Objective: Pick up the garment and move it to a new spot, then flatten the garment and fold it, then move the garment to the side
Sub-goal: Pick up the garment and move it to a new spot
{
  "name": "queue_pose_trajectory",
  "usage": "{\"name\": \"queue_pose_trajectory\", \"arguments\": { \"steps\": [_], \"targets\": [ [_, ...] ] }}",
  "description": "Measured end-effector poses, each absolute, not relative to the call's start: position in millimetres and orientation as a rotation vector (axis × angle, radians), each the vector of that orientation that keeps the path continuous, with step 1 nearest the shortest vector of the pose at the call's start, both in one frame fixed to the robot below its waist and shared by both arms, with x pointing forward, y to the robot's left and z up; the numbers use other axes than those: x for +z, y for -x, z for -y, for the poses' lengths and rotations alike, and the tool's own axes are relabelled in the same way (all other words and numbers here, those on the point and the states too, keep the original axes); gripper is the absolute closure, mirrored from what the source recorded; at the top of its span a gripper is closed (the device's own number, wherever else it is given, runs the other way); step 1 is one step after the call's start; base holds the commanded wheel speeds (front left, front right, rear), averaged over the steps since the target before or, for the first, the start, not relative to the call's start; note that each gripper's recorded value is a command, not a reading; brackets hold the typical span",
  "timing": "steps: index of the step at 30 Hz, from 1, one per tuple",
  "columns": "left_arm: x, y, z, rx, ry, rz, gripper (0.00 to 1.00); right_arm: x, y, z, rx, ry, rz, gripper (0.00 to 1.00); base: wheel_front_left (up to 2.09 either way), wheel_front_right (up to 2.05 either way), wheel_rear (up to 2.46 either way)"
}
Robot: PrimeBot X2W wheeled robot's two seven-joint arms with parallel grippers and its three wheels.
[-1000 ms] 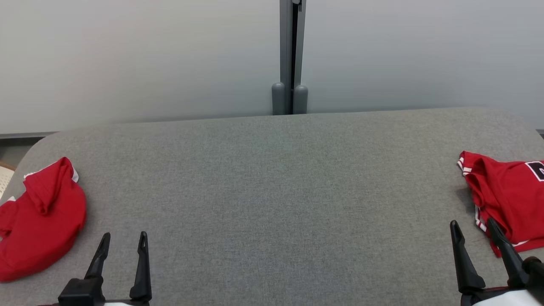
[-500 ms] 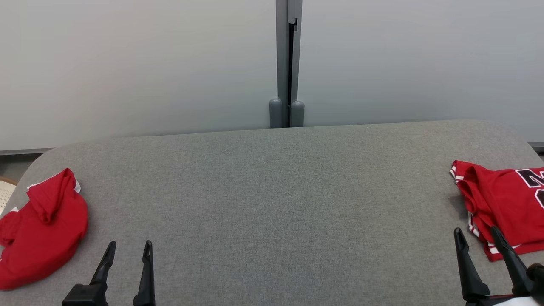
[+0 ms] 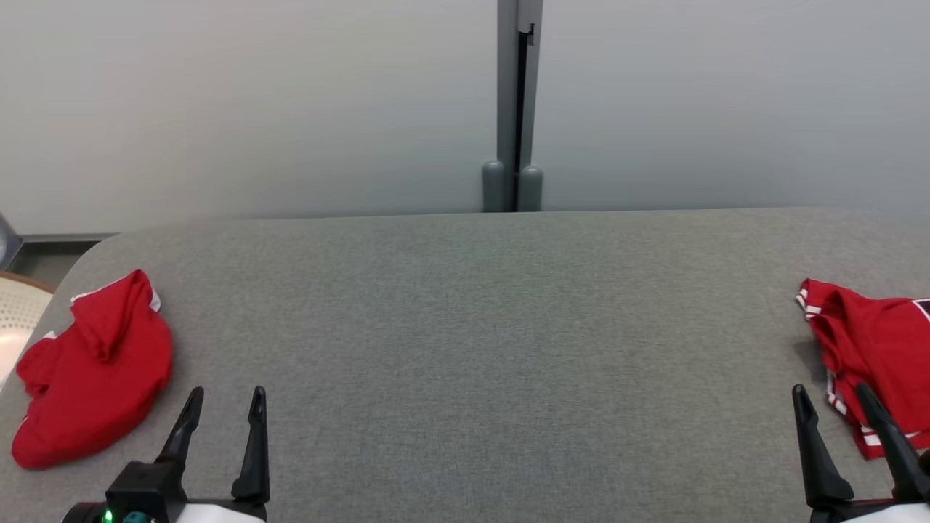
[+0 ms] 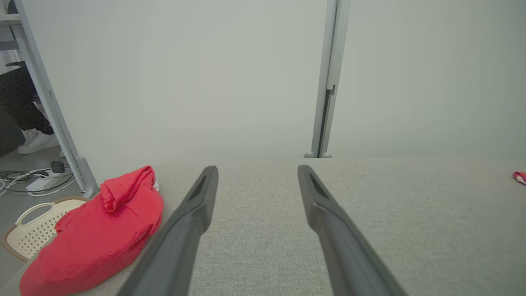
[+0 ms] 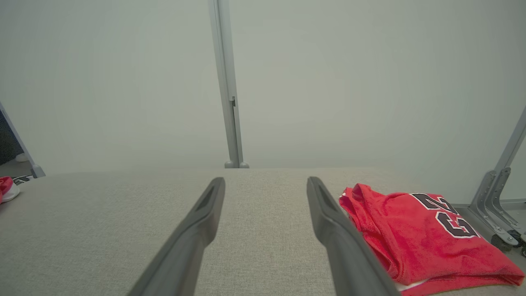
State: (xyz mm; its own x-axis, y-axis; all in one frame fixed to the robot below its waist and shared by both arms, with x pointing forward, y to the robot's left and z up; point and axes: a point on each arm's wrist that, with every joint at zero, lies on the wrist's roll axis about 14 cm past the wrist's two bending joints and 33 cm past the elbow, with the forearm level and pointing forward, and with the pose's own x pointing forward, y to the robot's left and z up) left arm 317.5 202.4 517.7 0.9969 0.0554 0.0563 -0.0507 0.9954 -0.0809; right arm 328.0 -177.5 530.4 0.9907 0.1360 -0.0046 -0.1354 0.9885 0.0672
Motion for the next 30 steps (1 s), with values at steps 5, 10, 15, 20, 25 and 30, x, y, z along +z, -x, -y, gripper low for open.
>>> {"name": "queue_pose_trajectory", "arguments": {
  "steps": [5,10,15,20,25,30],
  "targets": [
    [535,-325,-213,0.077,0.09,0.121,0.0,534,-345,158,0.199,-0.055,-0.009,0.0,0.0,0.0,0.0],
    [544,-320,-239,0.148,0.078,0.159,0.0,536,-364,116,0.326,-0.045,-0.018,0.0,0.0,0.0,0.0],
    [540,-300,-275,0.257,0.073,0.158,0.0,537,-376,68,0.47,-0.042,-0.023,0.0,0.0,0.0,0.0],
    [539,-275,-307,0.362,0.058,0.161,0.0,542,-383,26,0.587,-0.052,-0.007,0.0,0.0,0.0,0.0],
    [534,-262,-318,0.413,0.055,0.149,0.0,544,-385,7,0.64,-0.06,0.001,0.0,0.0,0.0,0.0],
    [531,-262,-319,0.418,0.051,0.139,0.0,542,-388,5,0.642,-0.063,0.001,0.0,0.0,0.0,0.0]
  ]
}}
